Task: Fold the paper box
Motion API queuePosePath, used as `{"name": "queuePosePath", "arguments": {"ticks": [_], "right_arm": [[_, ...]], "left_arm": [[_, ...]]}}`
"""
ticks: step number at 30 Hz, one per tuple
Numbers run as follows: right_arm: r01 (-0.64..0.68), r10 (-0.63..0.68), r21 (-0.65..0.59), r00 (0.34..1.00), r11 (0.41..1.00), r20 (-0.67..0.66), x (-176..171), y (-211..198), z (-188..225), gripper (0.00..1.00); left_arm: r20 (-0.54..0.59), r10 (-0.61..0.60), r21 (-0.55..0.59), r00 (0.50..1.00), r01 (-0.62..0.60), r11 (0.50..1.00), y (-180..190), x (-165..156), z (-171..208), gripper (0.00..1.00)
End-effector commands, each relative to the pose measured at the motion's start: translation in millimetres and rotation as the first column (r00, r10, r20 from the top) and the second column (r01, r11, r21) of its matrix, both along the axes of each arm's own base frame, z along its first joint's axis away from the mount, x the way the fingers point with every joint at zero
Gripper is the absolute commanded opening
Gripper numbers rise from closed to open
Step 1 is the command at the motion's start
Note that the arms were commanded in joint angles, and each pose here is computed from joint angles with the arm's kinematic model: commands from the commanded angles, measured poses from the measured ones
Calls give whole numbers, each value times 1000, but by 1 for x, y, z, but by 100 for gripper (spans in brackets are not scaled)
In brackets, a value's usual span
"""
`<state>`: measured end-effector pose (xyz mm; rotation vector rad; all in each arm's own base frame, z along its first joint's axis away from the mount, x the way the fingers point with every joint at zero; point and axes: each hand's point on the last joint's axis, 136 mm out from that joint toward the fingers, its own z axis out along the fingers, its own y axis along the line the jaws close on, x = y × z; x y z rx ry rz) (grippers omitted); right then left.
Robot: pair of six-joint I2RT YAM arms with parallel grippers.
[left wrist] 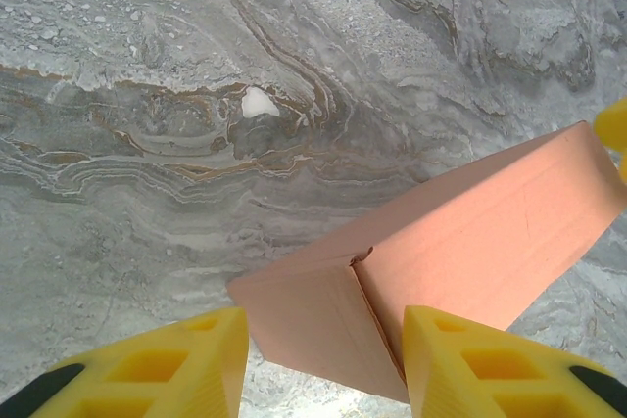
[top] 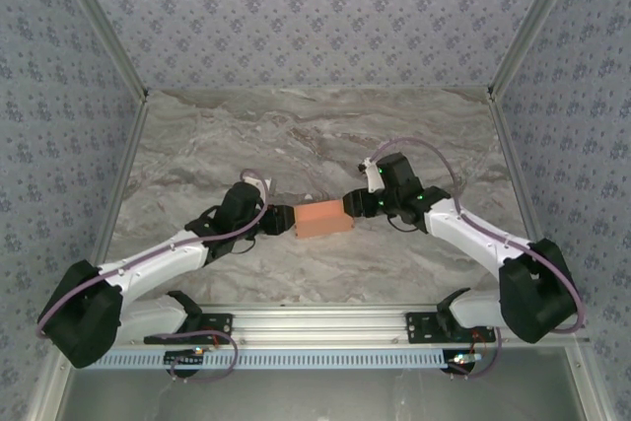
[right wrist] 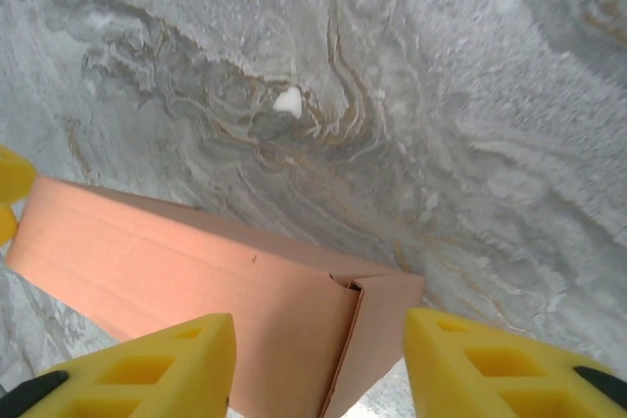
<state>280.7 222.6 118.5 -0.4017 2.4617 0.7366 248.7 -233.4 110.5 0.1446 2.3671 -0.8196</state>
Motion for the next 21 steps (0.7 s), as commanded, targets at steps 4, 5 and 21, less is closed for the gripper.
{"name": "queuePosePath", "arguments": {"ticks": [4, 5, 21], "right_arm": [[-14, 15, 22, 997, 1000, -71, -5, -2, -25, 40], [-8, 9, 19, 997, 1000, -83, -6, -5, -30, 38], [36, -30, 32, 985, 999, -167, -24, -11, -73, 24]], "left_arm": [[-61, 8, 96, 998, -3, 995, 14, -8, -24, 45], [-61, 11, 101, 998, -5, 995, 15, -8, -26, 45], [-97, 35, 147, 995, -20, 989, 16, -3, -57, 45]]}}
